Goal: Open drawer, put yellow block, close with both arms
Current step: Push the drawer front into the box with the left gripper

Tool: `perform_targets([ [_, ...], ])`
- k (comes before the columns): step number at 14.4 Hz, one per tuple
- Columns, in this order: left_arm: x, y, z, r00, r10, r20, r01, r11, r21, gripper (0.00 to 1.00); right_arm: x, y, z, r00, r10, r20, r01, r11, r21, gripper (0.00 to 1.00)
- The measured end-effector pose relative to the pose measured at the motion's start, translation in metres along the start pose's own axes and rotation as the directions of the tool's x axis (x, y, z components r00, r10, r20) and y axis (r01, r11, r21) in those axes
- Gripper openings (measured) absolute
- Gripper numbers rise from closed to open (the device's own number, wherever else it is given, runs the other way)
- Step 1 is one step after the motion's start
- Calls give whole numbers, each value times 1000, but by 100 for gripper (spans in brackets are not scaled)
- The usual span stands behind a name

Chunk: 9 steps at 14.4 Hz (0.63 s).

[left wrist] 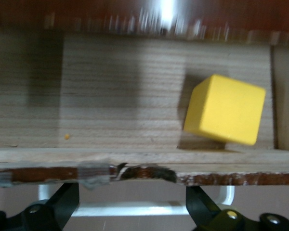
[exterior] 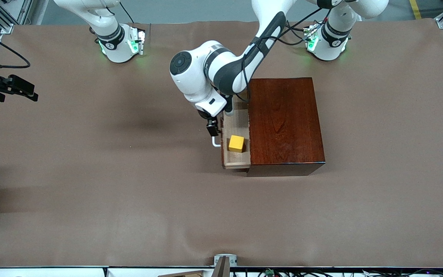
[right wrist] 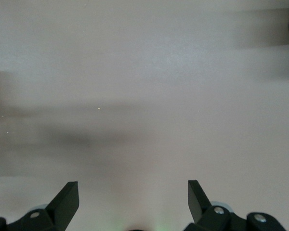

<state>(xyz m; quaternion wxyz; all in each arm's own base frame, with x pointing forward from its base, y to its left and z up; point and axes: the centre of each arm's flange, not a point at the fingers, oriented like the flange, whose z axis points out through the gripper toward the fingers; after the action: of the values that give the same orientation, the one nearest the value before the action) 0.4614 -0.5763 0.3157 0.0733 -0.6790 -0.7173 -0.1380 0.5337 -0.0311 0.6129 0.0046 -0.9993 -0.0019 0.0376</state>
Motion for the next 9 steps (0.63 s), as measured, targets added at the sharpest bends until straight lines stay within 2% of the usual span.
perform_targets([
  [9,23,12,15,990,-8,-144,5,1000,-21,100,0,0,0,1000,0,0,0,1000,0,100],
])
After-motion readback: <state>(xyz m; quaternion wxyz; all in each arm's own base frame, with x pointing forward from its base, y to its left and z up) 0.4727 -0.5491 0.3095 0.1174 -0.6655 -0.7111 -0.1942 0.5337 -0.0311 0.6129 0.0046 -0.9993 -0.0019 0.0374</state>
